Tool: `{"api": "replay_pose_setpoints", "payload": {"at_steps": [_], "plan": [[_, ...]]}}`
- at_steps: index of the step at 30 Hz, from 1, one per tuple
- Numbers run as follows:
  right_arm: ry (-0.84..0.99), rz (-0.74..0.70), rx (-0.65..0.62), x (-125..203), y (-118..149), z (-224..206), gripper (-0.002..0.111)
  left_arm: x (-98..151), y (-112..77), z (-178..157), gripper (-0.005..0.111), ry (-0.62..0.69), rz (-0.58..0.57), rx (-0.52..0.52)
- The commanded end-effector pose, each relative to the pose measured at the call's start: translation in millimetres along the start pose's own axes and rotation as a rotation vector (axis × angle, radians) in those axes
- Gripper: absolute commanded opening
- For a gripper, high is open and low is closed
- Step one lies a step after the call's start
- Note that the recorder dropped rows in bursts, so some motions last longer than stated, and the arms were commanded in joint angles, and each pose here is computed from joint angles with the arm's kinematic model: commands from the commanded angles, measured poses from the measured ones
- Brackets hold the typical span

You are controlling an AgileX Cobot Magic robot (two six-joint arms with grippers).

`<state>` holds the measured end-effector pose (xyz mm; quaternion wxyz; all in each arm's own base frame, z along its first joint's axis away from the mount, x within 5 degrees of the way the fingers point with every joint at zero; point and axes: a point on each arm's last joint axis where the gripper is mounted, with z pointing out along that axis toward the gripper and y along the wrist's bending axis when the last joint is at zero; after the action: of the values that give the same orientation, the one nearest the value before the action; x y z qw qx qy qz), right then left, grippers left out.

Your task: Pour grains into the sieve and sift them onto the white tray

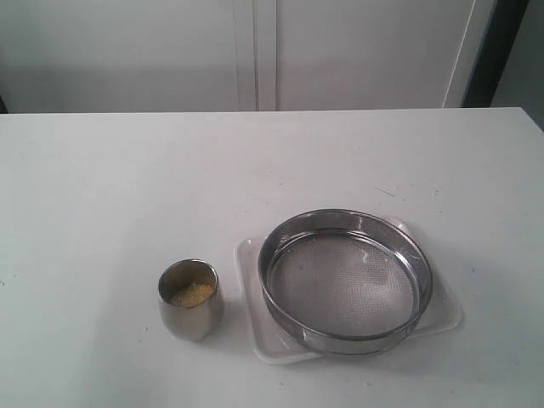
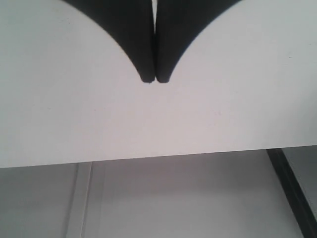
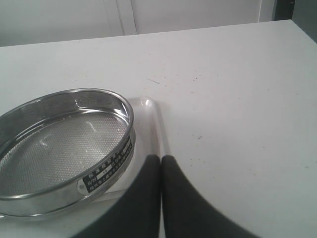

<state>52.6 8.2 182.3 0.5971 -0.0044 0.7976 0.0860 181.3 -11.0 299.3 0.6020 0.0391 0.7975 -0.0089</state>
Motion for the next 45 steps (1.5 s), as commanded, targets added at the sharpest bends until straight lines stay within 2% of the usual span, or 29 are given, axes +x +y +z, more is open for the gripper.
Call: {"api": "replay_pose_setpoints", "payload": {"at_steps": [1,7,12,20,32,40,42,45], "plan": [[-0.013,-0.003,-0.002,1,0,0,0.0,17,-15.7,1,0.0,-0.007,0.01,0.075],[-0.013,-0.003,-0.002,1,0,0,0.0,36,-33.3,-1,0.0,-0.033,0.074,0.166],[-0.013,-0.003,-0.002,1,0,0,0.0,50,-40.0,-3,0.0,-0.039,0.132,0.208],[-0.013,-0.003,-0.002,1,0,0,0.0,74,-45.8,1,0.0,-0.051,0.093,0.269],[-0.013,-0.003,-0.002,1,0,0,0.0,103,-54.3,14,0.0,0.014,0.151,0.341],[-0.013,-0.003,-0.002,1,0,0,0.0,118,-71.0,29,0.0,0.02,0.151,0.491],[-0.013,-0.003,-0.002,1,0,0,0.0,120,-78.7,30,0.0,0.001,0.168,0.577],[-0.013,-0.003,-0.002,1,0,0,0.0,133,-84.8,29,0.0,0.059,0.21,0.661]]}}
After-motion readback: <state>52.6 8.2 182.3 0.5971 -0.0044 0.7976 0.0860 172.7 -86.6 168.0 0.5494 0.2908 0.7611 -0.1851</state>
